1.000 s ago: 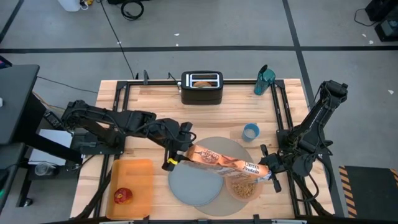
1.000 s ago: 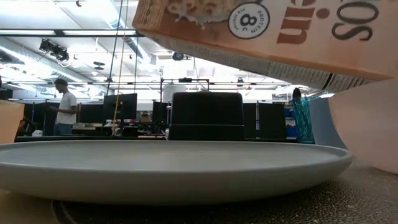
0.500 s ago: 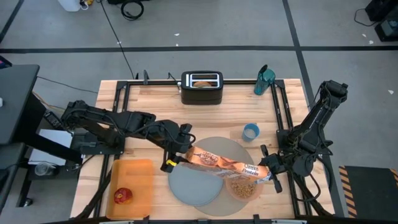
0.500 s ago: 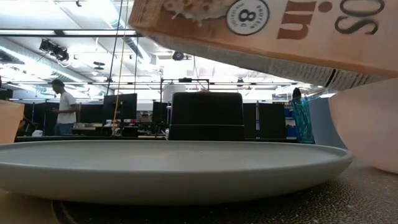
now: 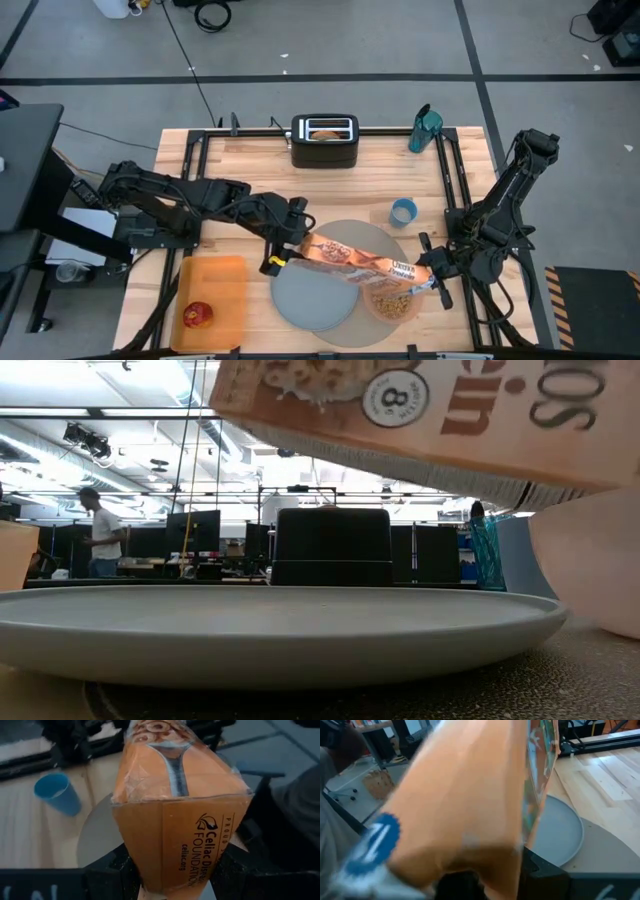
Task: Arrange a breakfast setting
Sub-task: Pour the cereal from the cereal box into the pink bowl
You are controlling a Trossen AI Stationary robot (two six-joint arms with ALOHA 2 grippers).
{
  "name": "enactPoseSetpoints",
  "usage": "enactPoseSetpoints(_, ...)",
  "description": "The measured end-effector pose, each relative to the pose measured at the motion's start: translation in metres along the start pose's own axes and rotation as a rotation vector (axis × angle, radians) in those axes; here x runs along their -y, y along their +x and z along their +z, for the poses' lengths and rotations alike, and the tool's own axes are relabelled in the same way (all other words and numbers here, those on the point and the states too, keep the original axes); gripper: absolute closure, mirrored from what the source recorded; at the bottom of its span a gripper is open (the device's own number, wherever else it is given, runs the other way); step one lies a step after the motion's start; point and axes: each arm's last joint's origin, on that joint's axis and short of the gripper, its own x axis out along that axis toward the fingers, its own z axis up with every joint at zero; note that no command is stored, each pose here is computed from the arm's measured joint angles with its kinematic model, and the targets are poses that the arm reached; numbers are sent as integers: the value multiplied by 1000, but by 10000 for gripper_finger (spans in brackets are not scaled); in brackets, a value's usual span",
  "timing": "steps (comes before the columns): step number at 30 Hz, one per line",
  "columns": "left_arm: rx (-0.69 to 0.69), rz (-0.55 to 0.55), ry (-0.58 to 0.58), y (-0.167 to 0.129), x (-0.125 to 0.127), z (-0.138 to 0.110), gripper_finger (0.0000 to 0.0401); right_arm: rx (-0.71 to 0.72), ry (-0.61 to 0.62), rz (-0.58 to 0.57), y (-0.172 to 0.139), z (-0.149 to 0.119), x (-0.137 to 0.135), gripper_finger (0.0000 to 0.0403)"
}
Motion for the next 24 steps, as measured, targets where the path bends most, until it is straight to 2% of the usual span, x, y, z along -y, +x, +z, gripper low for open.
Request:
enactPoseSetpoints(1, 10, -4, -22, 0, 0, 1, 209, 0, 0, 1, 0, 0, 0, 349)
enactPoseSetpoints(3, 3, -13, 26, 0, 0, 0, 209, 4, 5, 4, 0, 1, 0, 349)
enactPoseSetpoints(5, 12, 7, -19, 0, -1, 1, 209, 0, 1, 2, 0, 0, 0, 349)
enactPoseSetpoints(7, 24, -25, 18, 0, 0, 2, 209, 4, 5, 5, 0, 1, 0, 349)
enactPoseSetpoints(8, 16, -8, 22, 0, 0, 2, 209, 4, 5, 5, 0, 1, 0, 349)
enactPoseSetpoints(10, 31, -6, -17, 0, 0, 3, 209, 0, 1, 3, 0, 0, 0, 349)
enactPoseSetpoints(12, 20, -11, 20, 0, 0, 2, 209, 4, 6, 5, 0, 1, 0, 349)
enactPoseSetpoints(14, 28, -4, -11, 0, 0, 3, 209, -1, 1, 3, 0, 0, 0, 349)
enactPoseSetpoints(16, 16, -10, 20, 0, 1, 2, 209, 4, 5, 5, 0, 1, 0, 349)
enactPoseSetpoints(18, 19, 1, -21, 0, 0, 2, 209, -1, 1, 2, 0, 0, 0, 349)
enactPoseSetpoints(20, 19, -21, 15, 0, 1, 2, 209, 5, 5, 4, 0, 1, 0, 349)
enactPoseSetpoints(24, 16, -10, 7, 0, 2, 2, 209, 2, 3, 3, 0, 0, 0, 349)
